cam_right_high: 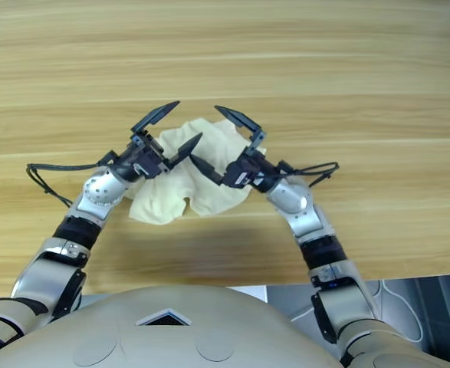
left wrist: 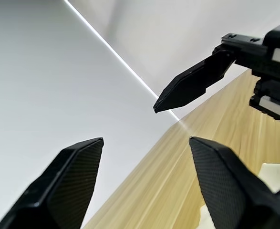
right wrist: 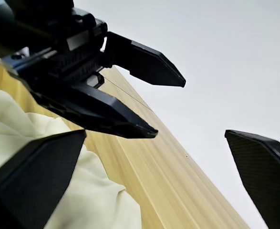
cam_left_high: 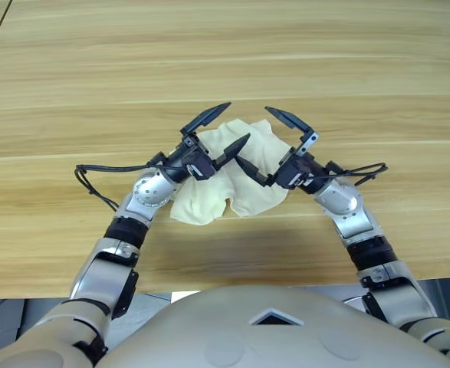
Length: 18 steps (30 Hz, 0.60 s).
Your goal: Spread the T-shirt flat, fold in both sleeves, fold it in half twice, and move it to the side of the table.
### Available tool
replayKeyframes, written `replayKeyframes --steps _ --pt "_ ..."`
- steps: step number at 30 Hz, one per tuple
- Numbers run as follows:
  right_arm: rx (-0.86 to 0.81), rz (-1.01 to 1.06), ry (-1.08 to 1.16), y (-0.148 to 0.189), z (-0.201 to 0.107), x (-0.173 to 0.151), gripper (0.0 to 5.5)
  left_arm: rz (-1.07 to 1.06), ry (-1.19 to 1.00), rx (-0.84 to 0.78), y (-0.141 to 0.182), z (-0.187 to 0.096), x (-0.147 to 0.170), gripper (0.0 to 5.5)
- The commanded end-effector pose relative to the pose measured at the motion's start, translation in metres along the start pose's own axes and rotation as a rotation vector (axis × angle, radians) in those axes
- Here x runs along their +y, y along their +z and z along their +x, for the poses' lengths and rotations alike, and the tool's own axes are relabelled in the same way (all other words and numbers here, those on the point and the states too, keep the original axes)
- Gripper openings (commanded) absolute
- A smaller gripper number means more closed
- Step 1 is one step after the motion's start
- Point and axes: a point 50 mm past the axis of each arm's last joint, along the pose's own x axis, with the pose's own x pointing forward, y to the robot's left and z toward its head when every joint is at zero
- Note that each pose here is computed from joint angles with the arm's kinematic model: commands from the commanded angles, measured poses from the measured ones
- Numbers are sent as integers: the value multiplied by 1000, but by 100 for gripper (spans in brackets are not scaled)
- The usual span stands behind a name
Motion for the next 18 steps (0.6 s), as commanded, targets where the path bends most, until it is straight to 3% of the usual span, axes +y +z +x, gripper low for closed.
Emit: replayKeyframes --steps 1,18 --pt "19 -23 -16 -3 2 -7 536 -8 -14 13 -1 -1 -1 336" --pt "-22 11 -29 0 1 -9 536 23 -36 32 0 -4 -3 336"
